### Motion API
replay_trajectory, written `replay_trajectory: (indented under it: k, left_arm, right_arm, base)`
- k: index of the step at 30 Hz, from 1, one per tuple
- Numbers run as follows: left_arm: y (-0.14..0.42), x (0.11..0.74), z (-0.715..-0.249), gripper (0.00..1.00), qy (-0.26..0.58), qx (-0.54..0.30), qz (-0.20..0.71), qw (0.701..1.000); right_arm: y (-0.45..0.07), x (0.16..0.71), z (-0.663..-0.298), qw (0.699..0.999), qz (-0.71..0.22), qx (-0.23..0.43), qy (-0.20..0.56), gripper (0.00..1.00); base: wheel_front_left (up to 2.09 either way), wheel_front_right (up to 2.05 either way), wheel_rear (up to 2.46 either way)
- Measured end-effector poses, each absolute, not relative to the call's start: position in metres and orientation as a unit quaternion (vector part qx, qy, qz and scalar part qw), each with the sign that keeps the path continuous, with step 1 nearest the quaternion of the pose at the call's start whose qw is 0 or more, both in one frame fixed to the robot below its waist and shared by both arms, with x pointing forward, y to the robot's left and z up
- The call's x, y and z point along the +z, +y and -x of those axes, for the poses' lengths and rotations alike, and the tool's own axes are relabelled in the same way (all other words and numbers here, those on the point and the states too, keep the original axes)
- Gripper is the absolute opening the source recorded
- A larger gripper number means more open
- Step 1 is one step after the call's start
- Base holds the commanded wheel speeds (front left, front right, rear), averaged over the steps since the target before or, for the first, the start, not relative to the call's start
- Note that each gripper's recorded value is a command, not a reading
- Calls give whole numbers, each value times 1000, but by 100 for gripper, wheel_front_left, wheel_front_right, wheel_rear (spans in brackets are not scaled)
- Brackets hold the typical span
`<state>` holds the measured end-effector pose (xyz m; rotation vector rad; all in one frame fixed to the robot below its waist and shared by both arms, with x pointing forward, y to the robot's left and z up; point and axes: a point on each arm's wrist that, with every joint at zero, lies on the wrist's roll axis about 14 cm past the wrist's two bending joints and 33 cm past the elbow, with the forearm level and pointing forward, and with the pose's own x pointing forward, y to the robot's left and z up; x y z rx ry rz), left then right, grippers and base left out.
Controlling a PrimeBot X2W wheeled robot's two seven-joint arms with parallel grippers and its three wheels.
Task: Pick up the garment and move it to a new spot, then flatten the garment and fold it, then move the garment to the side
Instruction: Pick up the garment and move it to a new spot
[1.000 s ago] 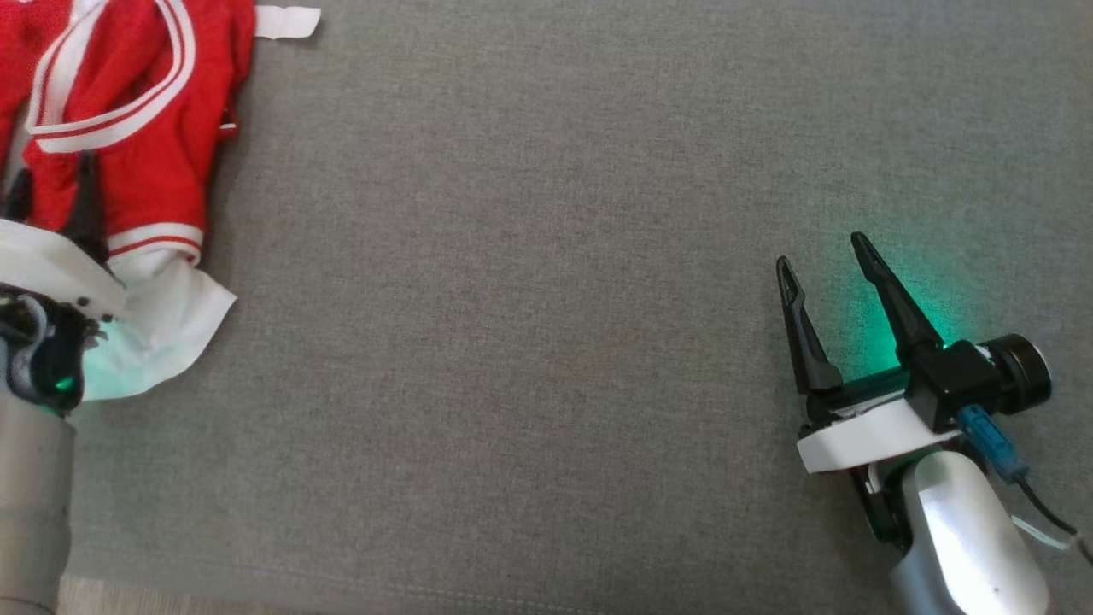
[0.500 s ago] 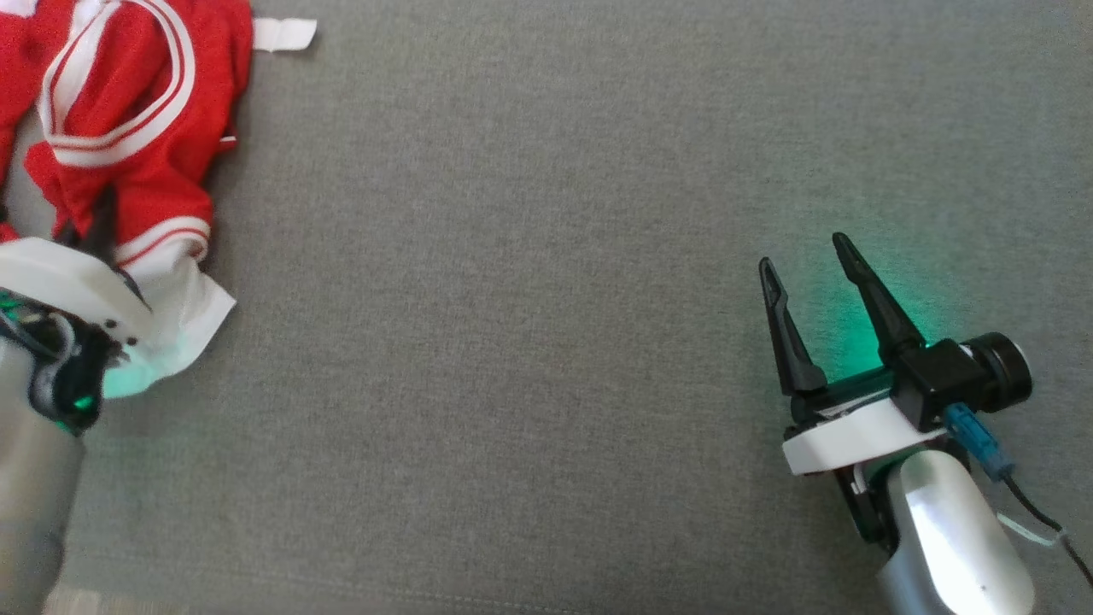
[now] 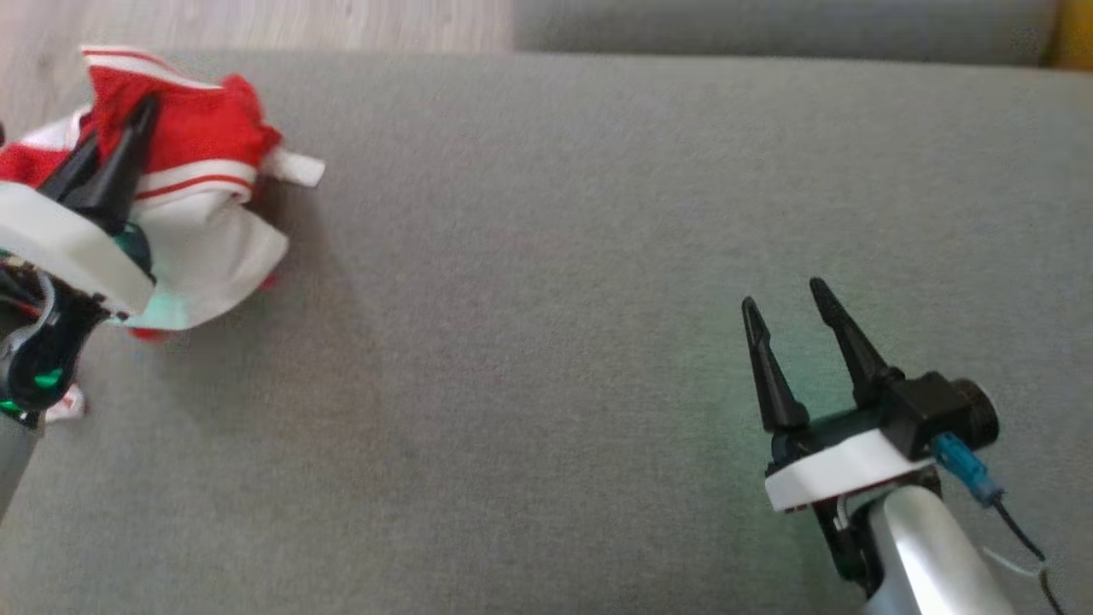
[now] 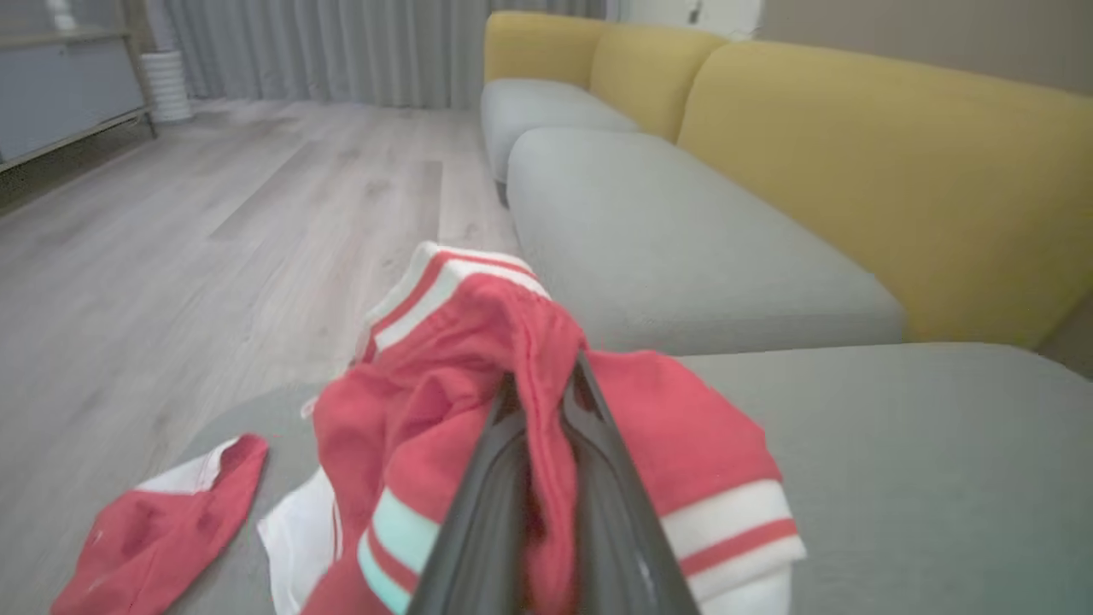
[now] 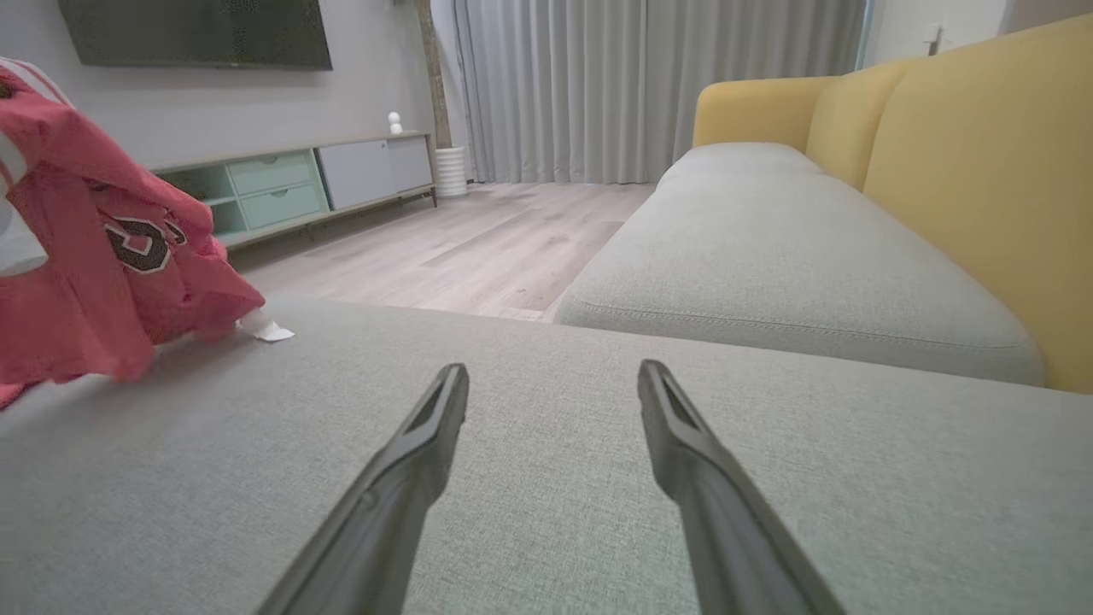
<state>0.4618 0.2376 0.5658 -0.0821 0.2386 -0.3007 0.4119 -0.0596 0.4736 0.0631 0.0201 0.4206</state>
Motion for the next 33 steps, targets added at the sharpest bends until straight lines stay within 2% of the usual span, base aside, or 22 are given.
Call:
replay_trajectory:
  k: [1,8,15,20,27,33]
  left_arm:
    - [238,566,-462,0,119,-149,41,981]
    - [150,627,-441,0,57,-291,54,954]
    - [57,658,-412,0,25,-427,106,898]
    - [2,651,-396,0,44,-499,136,855]
    - [-48,622,-399,0,89,-535,187,819]
    - [-61,540,-422,0,158,-491,161,841]
  right_arm:
    - [-60,474,-412,977,-31,209,10,100]
    - [-82,496,-394,983,-41,177,-16,100]
    - [-99,501,-382,987,-50,151,-23,100]
    - [-110,502,-380,989,-60,133,-24,100]
    - [-128,508,-386,992,-62,108,-34,100]
    - [-141,498,-388,994,-60,89,-20,100]
  base:
    - [0,0,0]
    - [0,0,0]
    - [0,0,0]
    - [0,0,0]
    - [0,0,0]
    - [0,0,0]
